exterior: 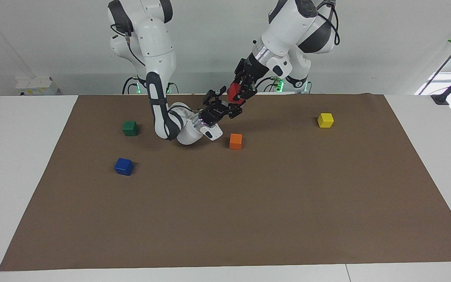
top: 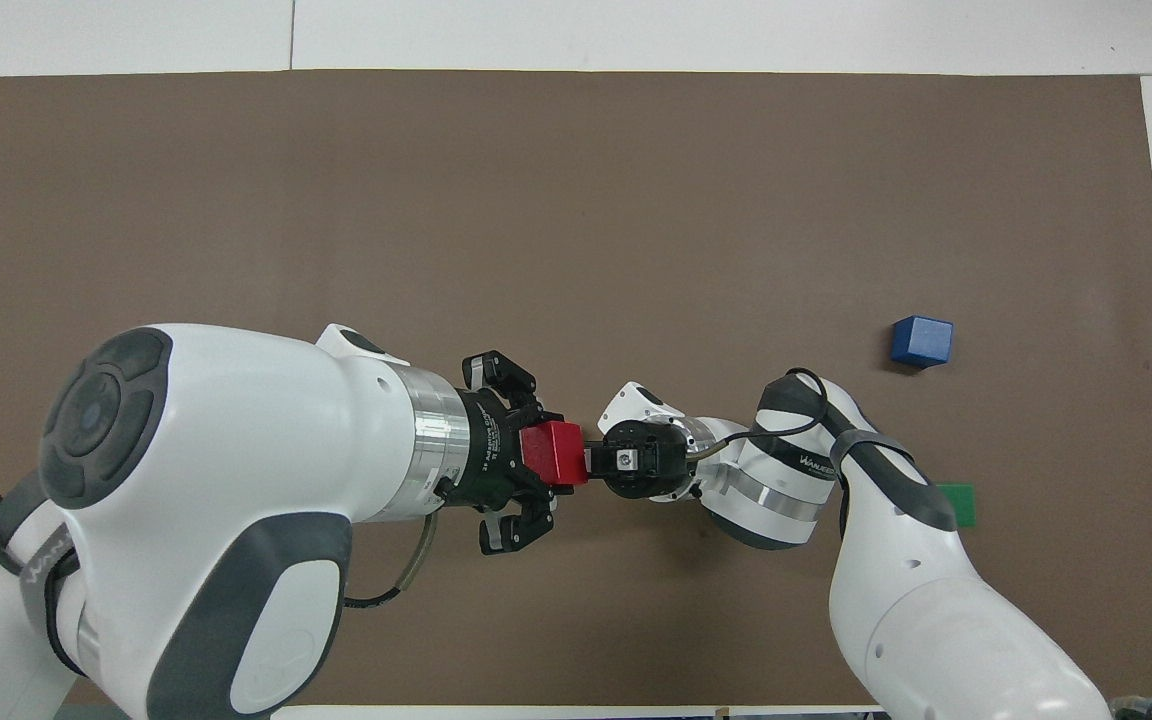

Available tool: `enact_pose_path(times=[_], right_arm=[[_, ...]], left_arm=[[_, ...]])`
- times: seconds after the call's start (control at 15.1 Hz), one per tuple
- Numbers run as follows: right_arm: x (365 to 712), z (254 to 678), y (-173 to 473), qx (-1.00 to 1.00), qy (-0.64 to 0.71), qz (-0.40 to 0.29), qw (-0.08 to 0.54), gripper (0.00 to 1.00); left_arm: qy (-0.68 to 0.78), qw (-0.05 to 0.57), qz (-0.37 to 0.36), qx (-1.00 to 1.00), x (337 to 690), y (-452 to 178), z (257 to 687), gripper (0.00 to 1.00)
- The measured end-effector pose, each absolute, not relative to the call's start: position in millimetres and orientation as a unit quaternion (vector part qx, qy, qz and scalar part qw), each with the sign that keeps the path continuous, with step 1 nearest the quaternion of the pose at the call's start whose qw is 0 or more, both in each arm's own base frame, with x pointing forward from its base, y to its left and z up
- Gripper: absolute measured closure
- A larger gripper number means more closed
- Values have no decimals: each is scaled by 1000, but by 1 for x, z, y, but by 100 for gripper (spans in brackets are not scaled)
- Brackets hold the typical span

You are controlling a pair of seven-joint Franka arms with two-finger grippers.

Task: Transfer red block to right arm and stack on blue block
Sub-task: 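Close the right gripper on the red block held by the left gripper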

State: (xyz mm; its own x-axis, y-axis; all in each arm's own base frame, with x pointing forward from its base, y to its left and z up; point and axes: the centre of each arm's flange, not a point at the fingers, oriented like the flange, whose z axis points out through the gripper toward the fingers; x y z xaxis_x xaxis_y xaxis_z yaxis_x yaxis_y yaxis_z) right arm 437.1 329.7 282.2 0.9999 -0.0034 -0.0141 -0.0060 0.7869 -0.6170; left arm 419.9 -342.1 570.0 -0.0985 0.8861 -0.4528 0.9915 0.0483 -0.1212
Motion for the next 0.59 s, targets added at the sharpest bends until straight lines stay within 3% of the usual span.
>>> enact_pose_path(times=[0.26,0.33,0.53,0.59], right_arm=[[430,282,340,-325,5,11,946,0],[429,283,341,-325,4,12,946,5],[429,284,339,-317,5,18,948,38],[429,285,339,-315,10,35,948,41]], left_arm=[[713,128,-204,659,420,-342,569,45],[713,128,-204,659,420,-342,569,45],[716,126,-205,656,421,-337,566,45],[716,127,-207,655,421,-337,567,45]])
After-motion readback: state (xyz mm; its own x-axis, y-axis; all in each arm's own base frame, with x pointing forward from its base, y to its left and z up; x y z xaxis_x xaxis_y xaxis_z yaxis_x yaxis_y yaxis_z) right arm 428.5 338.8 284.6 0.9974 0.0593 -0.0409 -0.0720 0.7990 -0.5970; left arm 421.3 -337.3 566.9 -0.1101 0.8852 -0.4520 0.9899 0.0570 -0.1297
